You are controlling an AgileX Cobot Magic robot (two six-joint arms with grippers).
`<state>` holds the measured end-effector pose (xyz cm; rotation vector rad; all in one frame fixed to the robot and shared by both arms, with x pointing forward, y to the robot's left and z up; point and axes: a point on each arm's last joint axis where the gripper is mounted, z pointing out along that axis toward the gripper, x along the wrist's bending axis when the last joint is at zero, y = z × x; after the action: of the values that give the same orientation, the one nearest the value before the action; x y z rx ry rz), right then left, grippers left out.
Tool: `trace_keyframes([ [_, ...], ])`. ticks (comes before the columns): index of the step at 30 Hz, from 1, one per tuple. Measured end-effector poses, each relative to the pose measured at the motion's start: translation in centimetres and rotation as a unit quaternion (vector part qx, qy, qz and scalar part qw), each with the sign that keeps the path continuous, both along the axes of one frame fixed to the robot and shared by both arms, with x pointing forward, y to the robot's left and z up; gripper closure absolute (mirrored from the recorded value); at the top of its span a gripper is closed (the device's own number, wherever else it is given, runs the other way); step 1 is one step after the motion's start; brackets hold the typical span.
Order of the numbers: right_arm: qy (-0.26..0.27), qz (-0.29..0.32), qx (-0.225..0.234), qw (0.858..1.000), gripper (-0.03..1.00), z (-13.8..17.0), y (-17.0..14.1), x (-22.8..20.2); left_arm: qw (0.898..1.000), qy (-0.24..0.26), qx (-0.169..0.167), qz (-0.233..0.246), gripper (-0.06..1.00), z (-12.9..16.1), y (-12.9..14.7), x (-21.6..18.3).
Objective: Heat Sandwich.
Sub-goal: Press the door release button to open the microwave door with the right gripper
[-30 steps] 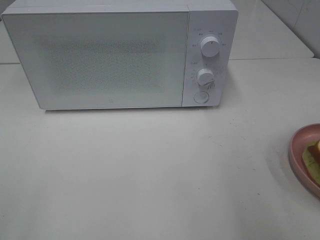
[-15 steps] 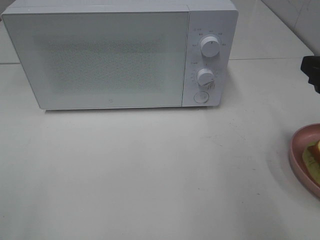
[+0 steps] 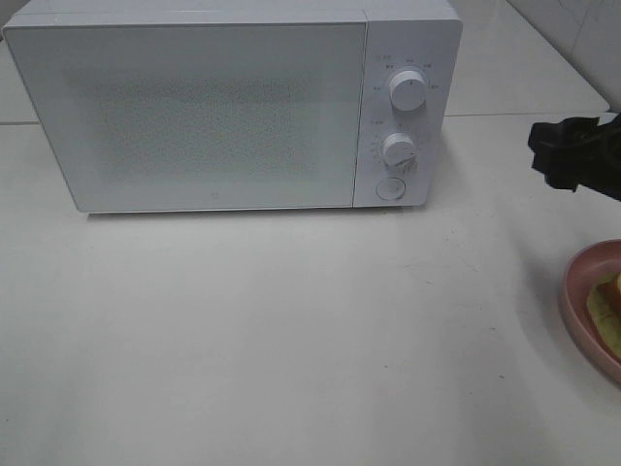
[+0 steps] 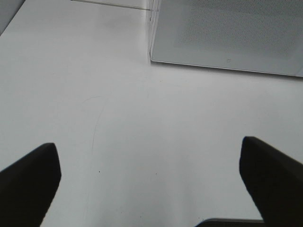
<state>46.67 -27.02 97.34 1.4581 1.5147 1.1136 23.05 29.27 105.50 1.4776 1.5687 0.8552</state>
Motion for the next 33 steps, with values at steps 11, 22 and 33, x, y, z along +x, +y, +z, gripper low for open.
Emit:
trace_keyframes([
  [11,-0.022,0.011,-0.023,0.999,0.21,-2.2,3.6,0.9,1.000,0.000,0.000,0.000,-0.02,0.0,0.0,0.0],
  [22,-0.024,0.007,-0.027,0.999,0.21,-4.5,6.6,0.5,1.000,0.000,0.000,0.000,-0.02,0.0,0.0,0.0],
  [33,-0.013,-0.004,-0.020,1.000,0.21,-6.0,9.2,-1.1,1.000,0.000,0.000,0.000,-0.02,0.0,0.0,0.0],
])
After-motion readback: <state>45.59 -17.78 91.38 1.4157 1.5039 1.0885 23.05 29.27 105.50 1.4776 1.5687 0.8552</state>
